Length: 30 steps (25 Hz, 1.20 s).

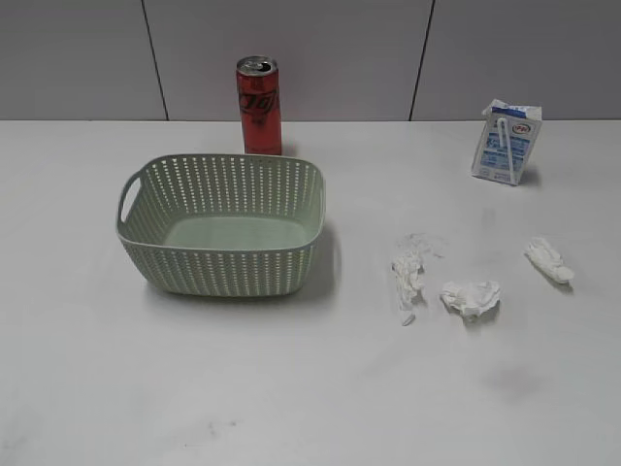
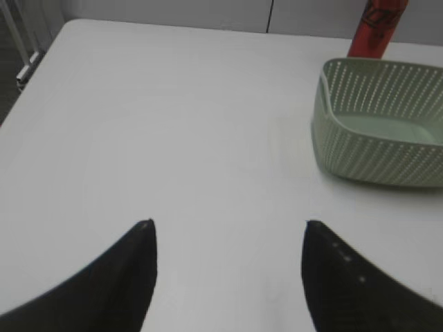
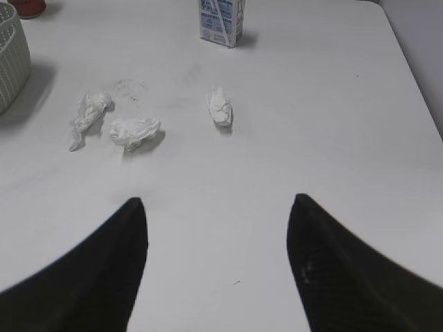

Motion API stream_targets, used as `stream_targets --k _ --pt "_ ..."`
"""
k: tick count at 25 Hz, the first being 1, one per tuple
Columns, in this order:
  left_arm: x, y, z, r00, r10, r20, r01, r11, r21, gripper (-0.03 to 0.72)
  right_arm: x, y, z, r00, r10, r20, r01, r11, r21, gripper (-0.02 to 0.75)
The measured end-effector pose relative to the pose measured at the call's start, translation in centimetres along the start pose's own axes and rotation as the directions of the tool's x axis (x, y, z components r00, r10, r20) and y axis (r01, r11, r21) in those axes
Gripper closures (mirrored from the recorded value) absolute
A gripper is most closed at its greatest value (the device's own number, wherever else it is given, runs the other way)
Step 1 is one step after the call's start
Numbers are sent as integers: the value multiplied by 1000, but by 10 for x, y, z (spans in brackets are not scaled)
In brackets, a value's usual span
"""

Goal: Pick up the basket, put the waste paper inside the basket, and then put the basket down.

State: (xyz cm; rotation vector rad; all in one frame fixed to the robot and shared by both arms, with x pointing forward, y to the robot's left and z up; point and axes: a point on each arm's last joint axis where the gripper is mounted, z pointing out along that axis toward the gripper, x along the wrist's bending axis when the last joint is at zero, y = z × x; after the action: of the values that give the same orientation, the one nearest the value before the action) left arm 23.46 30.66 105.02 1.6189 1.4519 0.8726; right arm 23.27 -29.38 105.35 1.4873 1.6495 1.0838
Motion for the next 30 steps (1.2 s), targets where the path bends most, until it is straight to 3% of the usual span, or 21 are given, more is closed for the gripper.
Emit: stream_targets --k 5,7,10,14,18,21,24,30 --pt "-2 27 -1 1000 -1 15 3 985 -173 190 0 0 0 1000 0 0 0 1000 0 258" --pt "-4 40 10 999 -11 37 17 983 -180 190 0 0 0 1000 0 0 0 1000 0 258" --pt "-9 59 39 998 -32 63 40 990 -132 190 0 0 0 1000 0 0 0 1000 0 258" --pt "-13 83 87 996 -56 66 54 998 24 190 0 0 0 1000 0 0 0 1000 0 258" --pt "-19 115 140 997 -28 67 15 982 187 190 0 0 0 1000 0 0 0 1000 0 258" --pt "-32 133 186 995 9 103 -40 953 302 190 0 0 0 1000 0 0 0 1000 0 258" --pt "-53 139 236 988 40 150 -104 888 448 190 0 0 0 1000 0 0 0 1000 0 258" --pt "-86 137 321 979 66 193 -172 779 603 190 0 0 0 1000 0 0 0 1000 0 258"
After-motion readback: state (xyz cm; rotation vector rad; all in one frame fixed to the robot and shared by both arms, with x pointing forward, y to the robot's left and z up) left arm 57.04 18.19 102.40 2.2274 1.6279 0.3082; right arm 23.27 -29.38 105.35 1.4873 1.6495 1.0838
